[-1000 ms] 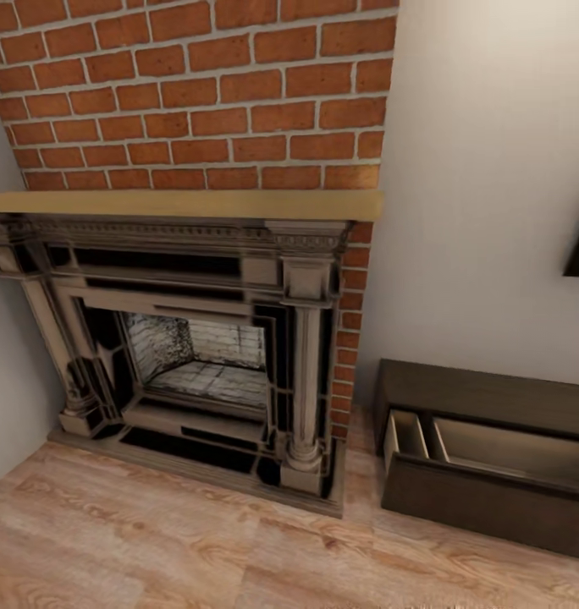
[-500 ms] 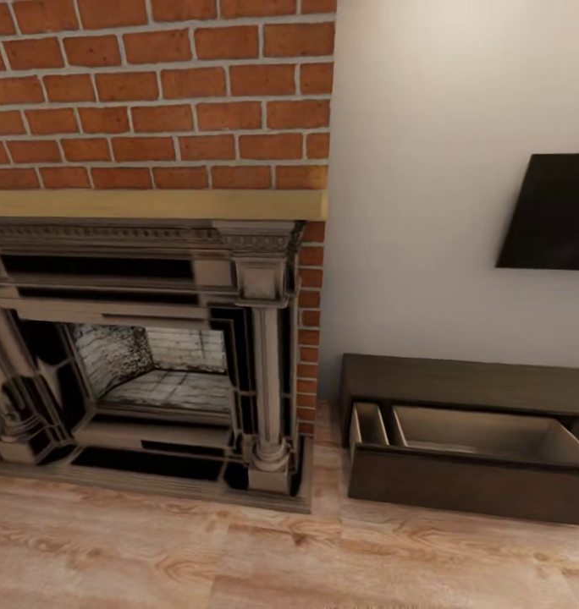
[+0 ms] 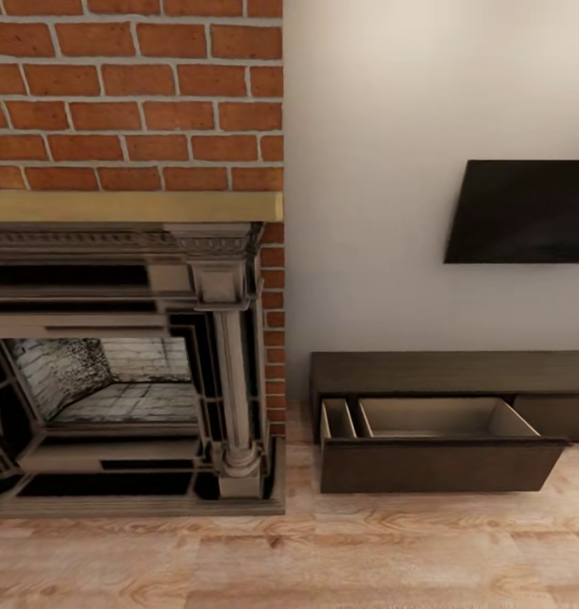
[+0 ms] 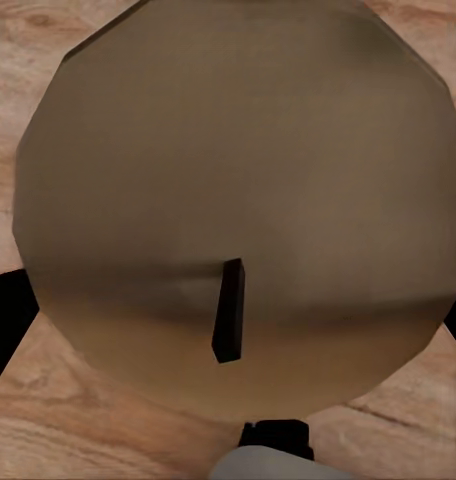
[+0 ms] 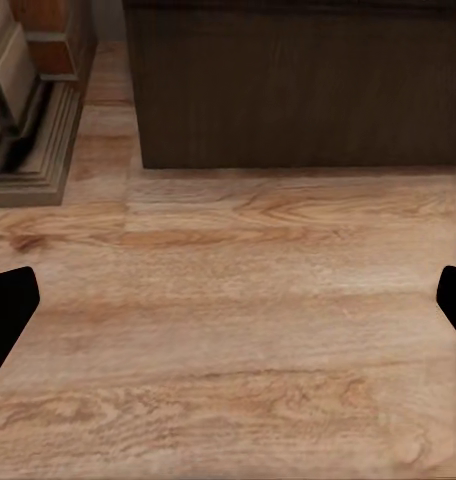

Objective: Place each of the two pumpkins and all three candles from the living room inside a cabinet in the living room (use any cabinet), then make sure every cabinet is closed, and position the cauldron so it is next to a table in the living room.

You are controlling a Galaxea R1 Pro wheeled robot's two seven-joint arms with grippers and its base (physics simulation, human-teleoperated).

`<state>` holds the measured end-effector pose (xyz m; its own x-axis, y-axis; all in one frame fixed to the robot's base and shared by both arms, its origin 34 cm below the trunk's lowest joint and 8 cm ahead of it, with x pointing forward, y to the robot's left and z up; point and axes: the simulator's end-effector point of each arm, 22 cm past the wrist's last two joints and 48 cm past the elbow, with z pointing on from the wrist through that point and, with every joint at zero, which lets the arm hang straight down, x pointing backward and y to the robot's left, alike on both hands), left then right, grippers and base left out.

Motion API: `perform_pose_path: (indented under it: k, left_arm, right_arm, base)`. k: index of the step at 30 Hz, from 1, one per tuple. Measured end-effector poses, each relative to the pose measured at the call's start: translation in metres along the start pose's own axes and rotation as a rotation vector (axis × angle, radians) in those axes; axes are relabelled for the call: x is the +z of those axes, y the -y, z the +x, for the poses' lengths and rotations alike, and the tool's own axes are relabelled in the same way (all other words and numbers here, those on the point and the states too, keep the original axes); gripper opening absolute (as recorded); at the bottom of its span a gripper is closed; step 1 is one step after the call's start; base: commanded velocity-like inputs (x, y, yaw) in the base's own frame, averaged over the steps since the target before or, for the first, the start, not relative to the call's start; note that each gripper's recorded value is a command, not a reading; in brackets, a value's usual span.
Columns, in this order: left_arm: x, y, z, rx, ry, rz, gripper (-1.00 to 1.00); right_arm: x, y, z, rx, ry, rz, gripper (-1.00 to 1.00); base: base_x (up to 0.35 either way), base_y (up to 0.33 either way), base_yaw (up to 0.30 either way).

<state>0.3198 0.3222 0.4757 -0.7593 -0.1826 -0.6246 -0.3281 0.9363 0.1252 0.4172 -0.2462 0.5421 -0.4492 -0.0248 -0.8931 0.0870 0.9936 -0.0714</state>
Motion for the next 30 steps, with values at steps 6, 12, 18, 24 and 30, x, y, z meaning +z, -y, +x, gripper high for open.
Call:
perform_pose_path:
  k: [6, 12, 18, 24, 30]
  left_arm:
    - [-0.001, 0.003, 0.001, -0.002, 0.0, 0.003, -1.0]
    - [-0.002, 0.02, 0.012, 0.012, -0.051, 0.015, -1.0]
    - [-0.001, 0.019, 0.015, 0.021, -0.063, 0.008, -1.0]
    - [-0.002, 0.027, 0.018, 0.016, -0.069, 0.014, -1.0]
    - [0.0, 0.026, 0.015, 0.0, -0.065, 0.001, -1.0]
  right_arm:
    - [0.0, 0.003, -0.004, 0.002, 0.017, 0.004, 1.0]
    - [0.0, 0.004, 0.001, -0.003, 0.002, 0.006, 1.0]
    - [-0.001, 0.005, 0.014, -0.014, -0.052, 0.005, 1.0]
    - [-0.002, 0.012, 0.023, -0.028, -0.089, 0.013, 1.0]
    - [-0.002, 0.024, 0.026, -0.041, -0.094, 0.022, 1.0]
  base:
    - [0.0, 0.0, -0.286]
    - [0.0, 0.0, -0.214]
    - [0.0, 0.0, -0.177]
    - [0.0, 0.0, -0.17]
    - [0.0, 0.0, -0.195]
